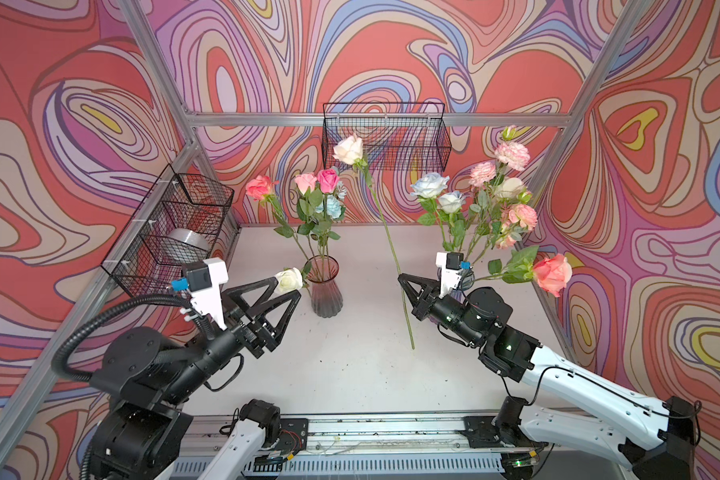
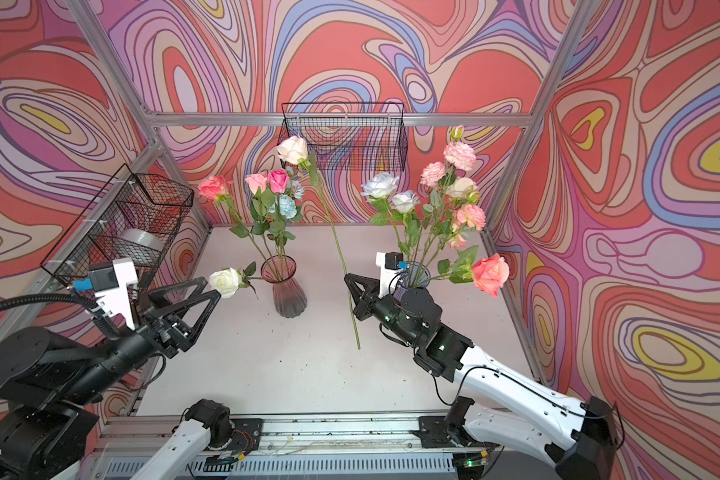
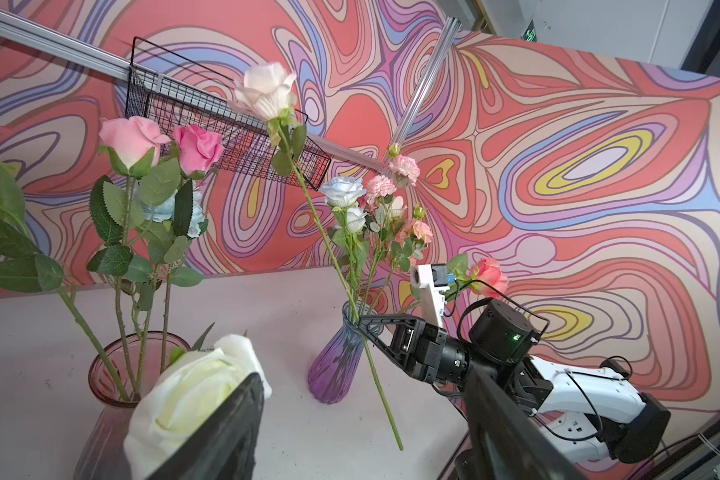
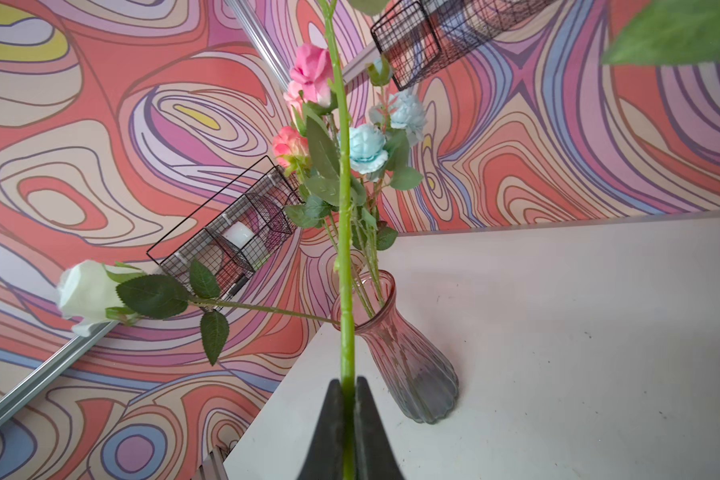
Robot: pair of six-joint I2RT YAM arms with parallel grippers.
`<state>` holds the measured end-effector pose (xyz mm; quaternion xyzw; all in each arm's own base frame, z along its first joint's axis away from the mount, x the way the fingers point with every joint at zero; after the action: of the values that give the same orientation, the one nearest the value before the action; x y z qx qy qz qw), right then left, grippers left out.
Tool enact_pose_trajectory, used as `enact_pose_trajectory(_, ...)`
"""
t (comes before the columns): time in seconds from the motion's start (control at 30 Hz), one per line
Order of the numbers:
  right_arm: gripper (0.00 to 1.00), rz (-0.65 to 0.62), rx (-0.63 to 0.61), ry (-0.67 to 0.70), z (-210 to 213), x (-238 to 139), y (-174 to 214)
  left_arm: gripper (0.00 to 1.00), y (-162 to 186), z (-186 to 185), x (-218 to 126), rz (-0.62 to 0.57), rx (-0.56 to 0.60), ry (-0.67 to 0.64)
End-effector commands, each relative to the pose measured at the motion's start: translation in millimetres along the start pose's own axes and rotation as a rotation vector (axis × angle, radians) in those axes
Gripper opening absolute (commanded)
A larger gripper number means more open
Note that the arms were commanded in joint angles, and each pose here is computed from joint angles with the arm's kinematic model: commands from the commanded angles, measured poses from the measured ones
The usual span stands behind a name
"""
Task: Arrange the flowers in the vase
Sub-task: 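Close the left gripper on the pale rose stem above the right gripper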
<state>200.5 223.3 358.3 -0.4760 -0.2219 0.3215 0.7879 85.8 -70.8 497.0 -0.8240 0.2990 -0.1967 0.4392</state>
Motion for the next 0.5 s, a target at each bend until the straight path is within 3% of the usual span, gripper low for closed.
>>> enact_pose_trajectory(0.0, 0.0, -0.041, -0.03, -0.081, 14, 5, -16, 0.75, -21, -11, 7, -0.01, 0.061, 0.018)
enact_pose_trajectory(0.27, 0.0, -0.071, -0.021, -0.155, 26, 27, -26, 0.75, -51, -7, 62, 0.072, 0.085, 0.025)
enact_pose_trajectory(0.47, 0.0, -0.093, -0.022, -0.216, 36, 33, -35, 0.71, -49, 15, 106, 0.144, 0.059, 0.027)
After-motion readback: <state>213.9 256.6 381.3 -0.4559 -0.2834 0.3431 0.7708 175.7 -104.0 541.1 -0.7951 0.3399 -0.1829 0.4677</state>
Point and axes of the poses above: each gripper's point midway between its finger pads, its own x axis out along the fingers, its own z axis along the line the jaws close on, y = z × x, the point moved 7 cm from there along -x, back along the fingers, and after that the axes turned 6 degrees about -x, right-handed, at the moved point
